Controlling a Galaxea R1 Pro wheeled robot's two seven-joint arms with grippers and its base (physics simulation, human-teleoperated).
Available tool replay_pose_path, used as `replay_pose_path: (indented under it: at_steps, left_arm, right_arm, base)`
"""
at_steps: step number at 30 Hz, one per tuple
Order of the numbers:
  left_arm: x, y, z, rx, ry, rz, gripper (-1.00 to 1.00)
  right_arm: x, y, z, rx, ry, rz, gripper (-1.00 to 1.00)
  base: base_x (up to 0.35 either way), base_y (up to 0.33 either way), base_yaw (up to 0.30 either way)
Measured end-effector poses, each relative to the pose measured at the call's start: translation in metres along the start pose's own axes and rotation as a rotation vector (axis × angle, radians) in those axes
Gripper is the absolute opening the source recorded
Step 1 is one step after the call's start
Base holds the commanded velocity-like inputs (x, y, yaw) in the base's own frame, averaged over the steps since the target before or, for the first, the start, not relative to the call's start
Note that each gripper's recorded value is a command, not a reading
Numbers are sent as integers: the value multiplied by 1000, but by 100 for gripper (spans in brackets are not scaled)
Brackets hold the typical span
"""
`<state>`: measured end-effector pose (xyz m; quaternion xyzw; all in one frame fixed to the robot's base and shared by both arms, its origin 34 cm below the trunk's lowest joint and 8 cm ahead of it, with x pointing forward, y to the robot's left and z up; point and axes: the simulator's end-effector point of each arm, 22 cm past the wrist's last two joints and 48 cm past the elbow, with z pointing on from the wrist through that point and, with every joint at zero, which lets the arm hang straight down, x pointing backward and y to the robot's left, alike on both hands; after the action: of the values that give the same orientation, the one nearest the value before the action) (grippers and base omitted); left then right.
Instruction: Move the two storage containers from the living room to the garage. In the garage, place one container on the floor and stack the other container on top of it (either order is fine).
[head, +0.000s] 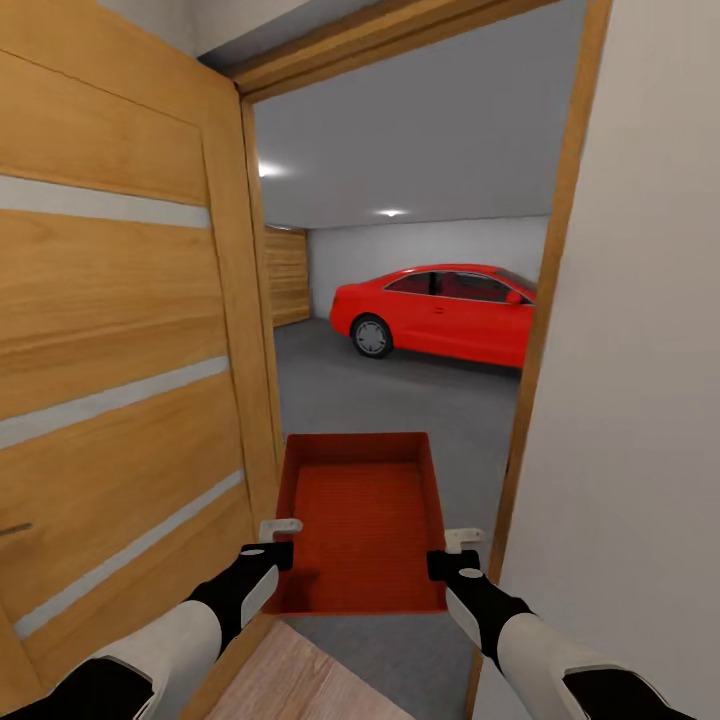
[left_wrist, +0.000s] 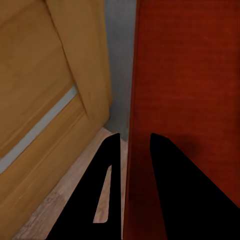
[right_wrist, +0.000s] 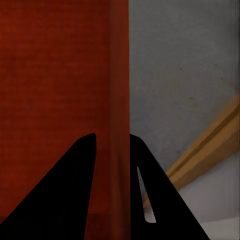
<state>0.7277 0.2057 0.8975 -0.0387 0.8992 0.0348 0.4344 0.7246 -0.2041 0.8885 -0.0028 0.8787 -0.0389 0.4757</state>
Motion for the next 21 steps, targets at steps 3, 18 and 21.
replay_pose_path:
  at_steps: [3,18,21]
  left_arm:
    - [0,0,0,0,0,0,-100]
    - [0,0,0,-1,1,0,-100]
    - [0,0,0,0,1,0,-100]
  right_arm:
    - [0,0,0,0,0,0,-100]
    - [0,0,0,0,1,0,-100]
    - [0,0,0,0,1,0,-100]
  base:
    - [287,240,-280]
    - [286,241,-89]
    - [286,241,-270]
